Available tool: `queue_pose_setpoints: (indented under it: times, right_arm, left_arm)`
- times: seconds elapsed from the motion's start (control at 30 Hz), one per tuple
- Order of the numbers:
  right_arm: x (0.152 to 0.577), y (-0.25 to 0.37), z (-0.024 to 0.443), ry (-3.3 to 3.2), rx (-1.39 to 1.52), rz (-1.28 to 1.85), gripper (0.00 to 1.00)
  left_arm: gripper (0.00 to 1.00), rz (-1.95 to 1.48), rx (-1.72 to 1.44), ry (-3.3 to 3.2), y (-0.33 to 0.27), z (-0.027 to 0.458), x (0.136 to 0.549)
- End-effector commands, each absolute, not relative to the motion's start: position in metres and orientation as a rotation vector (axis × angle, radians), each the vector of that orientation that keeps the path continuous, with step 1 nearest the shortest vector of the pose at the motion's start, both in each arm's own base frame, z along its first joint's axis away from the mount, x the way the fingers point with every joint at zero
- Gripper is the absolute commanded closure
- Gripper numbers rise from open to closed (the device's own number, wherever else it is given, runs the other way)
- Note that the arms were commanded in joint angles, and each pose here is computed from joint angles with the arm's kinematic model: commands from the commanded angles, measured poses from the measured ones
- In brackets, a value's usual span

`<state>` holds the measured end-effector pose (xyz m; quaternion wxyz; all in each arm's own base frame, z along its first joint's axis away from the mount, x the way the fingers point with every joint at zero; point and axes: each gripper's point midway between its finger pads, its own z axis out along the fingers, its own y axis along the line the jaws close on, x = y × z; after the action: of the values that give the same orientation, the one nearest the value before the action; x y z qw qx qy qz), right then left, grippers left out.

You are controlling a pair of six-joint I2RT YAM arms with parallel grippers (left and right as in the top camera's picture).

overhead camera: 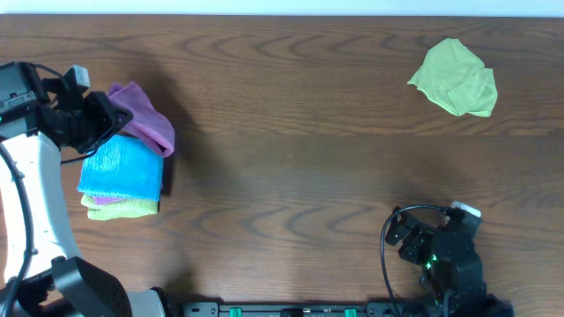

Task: Fold the cloth
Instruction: 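Carry the folded cloth with the left gripper onto the towel stack, then lower the purple cloth onto the stack and open the left gripper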

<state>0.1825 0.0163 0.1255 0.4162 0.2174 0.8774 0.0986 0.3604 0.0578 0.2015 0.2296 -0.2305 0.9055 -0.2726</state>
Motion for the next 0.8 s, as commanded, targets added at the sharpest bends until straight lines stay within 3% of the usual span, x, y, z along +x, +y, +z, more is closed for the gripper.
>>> queue_pose_setpoints:
  times: [0.0, 0.77]
  right_arm:
    - [0.182, 0.012, 0.124, 2.191, 0.573, 0.233, 0.01]
    - [0.182, 0.012, 0.125, 2.191, 0.573, 0.233, 0.01]
  left_arm:
    - [0.94, -0.746, -0.644, 2.516, 0.062, 0.189, 0.352]
    - [0.94, -0.744, -0.841, 2.518, 0.1, 0.16, 0.319]
